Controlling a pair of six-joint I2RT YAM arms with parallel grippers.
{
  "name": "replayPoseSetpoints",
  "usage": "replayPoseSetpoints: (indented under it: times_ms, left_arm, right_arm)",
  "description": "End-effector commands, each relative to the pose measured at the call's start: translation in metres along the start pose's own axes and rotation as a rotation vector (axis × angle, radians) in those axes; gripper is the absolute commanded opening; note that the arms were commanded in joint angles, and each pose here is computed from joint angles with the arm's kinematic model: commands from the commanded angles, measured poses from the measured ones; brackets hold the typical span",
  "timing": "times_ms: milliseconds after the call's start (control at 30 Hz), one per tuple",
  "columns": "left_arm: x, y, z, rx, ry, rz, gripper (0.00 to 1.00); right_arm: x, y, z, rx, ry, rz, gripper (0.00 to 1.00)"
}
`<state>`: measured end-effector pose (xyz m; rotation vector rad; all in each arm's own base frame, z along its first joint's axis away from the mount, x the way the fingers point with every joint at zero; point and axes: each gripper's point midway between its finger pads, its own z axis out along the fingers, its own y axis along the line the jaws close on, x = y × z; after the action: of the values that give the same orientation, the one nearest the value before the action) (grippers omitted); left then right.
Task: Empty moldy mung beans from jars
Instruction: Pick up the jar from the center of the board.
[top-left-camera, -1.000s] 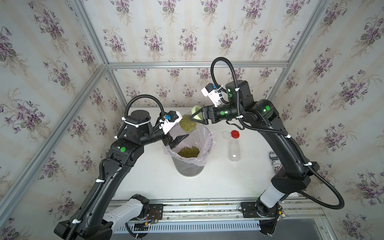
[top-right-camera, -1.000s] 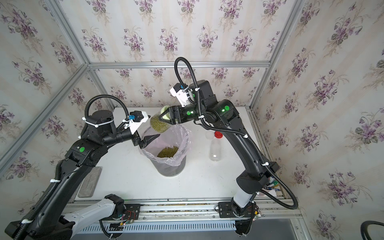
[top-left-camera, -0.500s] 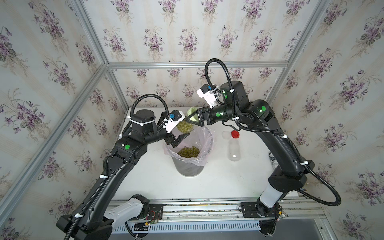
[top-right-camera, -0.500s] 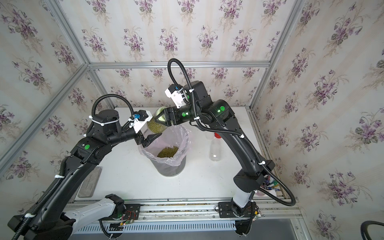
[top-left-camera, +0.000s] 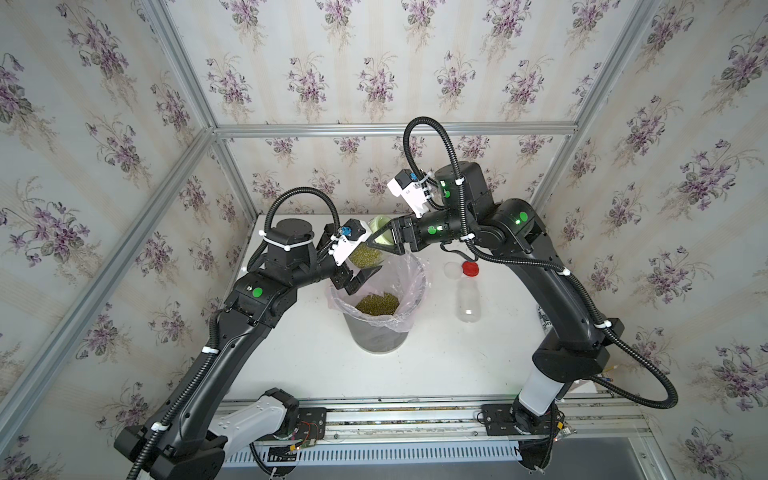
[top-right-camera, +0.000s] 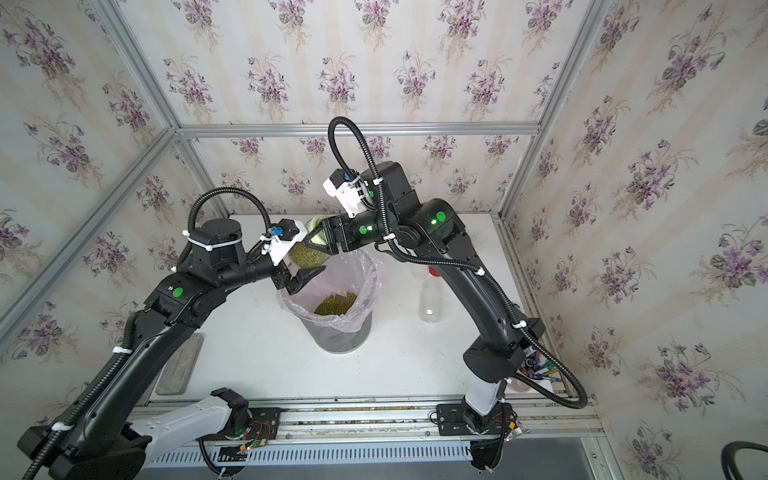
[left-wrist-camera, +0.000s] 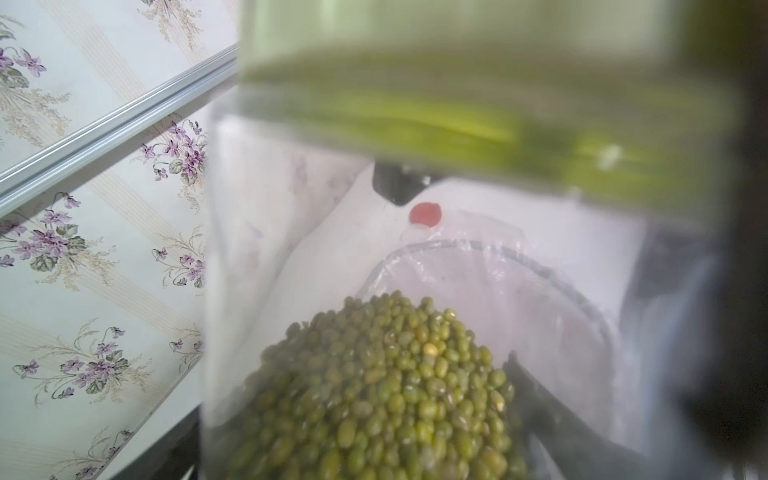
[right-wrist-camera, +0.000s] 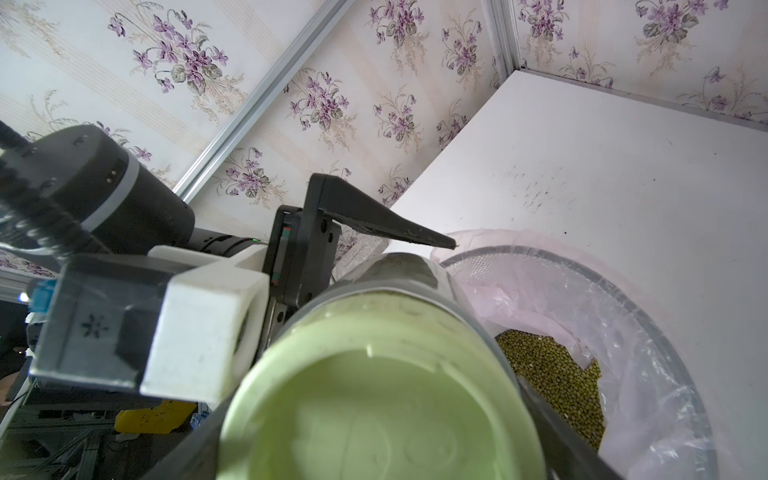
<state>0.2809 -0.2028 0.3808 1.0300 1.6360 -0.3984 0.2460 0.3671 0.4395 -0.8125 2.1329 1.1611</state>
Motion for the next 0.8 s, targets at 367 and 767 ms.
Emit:
replayPoseSetpoints:
  times_ms: [367, 767]
  left_arm:
    - [-0.018, -0.003, -0.007, 0.013, -0.085, -0.003, 0.99]
    - [-0.019, -0.006, -0.007, 0.027, -0.094, 0.007, 0.79]
  right_arm:
    - [-0.006, 0.011, 0.007, -0.07, -0.014, -0.028, 0.48]
    - [-0.003, 0.021, 0.0, -0.114, -0.008, -0.036, 0.48]
